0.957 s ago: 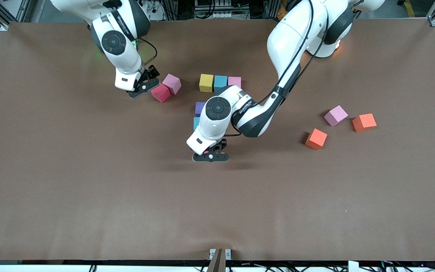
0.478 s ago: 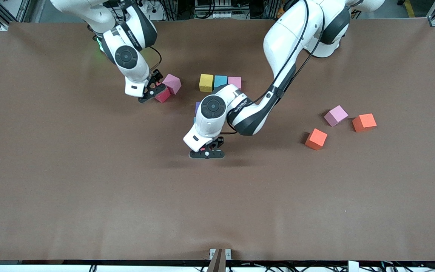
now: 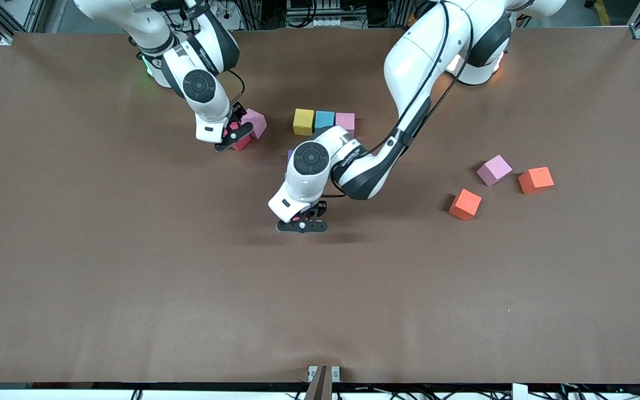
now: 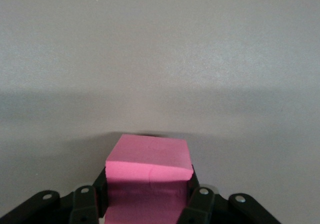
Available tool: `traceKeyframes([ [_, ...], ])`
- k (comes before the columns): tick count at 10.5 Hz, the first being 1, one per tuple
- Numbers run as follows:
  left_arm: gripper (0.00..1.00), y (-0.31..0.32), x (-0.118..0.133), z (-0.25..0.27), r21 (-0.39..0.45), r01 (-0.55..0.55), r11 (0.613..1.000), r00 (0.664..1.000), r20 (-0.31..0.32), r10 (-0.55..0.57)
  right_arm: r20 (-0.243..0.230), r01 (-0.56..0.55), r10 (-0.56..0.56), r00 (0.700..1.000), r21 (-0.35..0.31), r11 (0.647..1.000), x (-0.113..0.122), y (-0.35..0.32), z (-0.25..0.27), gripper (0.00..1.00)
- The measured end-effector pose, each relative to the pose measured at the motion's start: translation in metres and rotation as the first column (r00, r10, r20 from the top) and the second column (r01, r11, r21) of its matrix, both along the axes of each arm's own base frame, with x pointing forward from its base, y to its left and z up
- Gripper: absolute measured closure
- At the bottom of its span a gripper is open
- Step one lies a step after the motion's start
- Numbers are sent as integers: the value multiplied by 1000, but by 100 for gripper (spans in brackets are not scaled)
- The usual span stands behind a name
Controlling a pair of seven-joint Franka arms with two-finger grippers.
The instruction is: Form number 2 with 11 blocks
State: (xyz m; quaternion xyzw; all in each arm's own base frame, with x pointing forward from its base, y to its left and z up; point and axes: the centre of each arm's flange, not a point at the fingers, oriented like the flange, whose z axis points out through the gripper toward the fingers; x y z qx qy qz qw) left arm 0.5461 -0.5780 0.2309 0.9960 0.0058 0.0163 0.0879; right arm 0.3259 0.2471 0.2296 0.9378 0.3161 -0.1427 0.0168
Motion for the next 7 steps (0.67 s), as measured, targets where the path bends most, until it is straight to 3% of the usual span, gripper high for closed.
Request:
traceKeyframes([
  [3,41,0,-1,-8,5,1,1000,1000,-6,-1,36,-43,43,998,-3,999,4,2,-10,0],
  [7,41,-2,-4,-10,-31,-31,999,998,-54,30,41,-47,47,998,3,999,4,3,-20,0],
])
